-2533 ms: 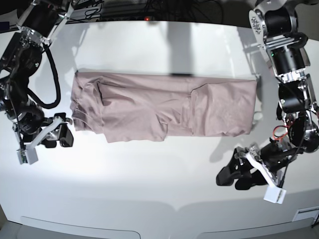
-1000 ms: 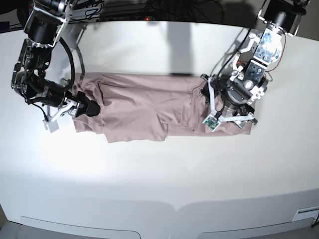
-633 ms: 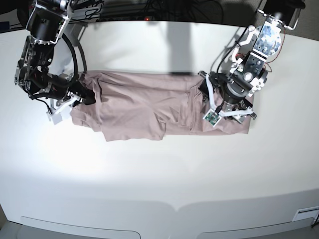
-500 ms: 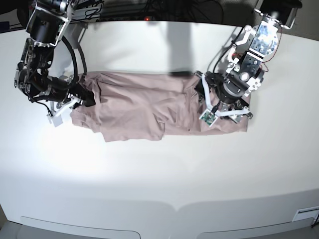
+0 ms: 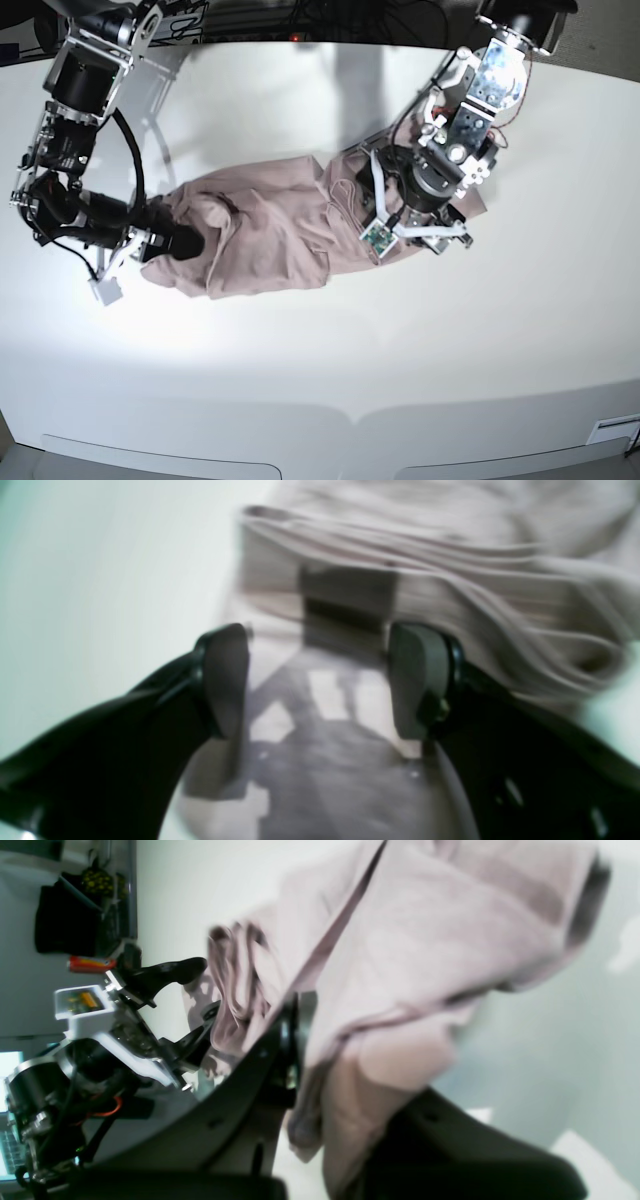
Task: Fold the T-shirt properly
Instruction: 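Lift the strip end with the left gripper and fold it toward the right gripper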
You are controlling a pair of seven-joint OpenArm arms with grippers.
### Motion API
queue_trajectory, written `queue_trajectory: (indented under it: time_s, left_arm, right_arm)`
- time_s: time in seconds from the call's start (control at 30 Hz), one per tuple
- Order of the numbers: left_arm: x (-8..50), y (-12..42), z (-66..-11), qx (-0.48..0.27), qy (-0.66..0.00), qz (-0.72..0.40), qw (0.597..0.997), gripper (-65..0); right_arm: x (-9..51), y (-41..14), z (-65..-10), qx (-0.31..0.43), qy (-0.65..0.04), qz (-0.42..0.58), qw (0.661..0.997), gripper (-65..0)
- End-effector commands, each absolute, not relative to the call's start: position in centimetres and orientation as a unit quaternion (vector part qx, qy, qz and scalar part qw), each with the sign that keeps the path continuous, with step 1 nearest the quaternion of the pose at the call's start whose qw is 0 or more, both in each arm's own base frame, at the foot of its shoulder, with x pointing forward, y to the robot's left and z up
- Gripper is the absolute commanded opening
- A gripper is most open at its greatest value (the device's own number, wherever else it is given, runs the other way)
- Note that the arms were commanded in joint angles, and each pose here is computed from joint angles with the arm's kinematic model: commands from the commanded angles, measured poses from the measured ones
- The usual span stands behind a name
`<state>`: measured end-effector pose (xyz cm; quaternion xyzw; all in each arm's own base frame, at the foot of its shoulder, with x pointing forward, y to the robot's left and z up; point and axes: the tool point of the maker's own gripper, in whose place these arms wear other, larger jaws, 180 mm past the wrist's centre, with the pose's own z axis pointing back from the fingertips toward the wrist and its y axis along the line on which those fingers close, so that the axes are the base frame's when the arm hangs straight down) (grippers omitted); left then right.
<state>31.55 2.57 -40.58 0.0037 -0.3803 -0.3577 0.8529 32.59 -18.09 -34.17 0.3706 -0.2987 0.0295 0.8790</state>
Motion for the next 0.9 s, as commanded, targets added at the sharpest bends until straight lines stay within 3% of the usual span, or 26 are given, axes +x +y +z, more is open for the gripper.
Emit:
queue_trajectory:
  time_s: [0.0,0.27,0.63,0.87]
  left_arm:
    - [33.0,2.7,-39.0,0.010,-0.409,-0.356,0.840,-22.1]
    - [33.4,5.4,-39.3,0.031,-0.404,-0.372,0.835,-22.1]
    - [32.7,0.4,-40.5,-0.027,-0.409,-0.428,0.805,-22.1]
    - [34.8,0.5,-43.4,0.025,-0.375,-0.473,0.797,-22.1]
  right_arm:
    - [34.0,-18.2,-31.3,0.372,-0.343,0.049,0.861,-65.0]
    - [34.5,-17.5,-26.7,0.355,-0.405,0.098,0.837,-65.0]
    - [34.5,-16.7,-25.7,0.378,-0.415,0.105,0.821,-65.0]
    - [34.5,-16.2,-24.8,0.399,-0.425,0.107,0.805,-65.0]
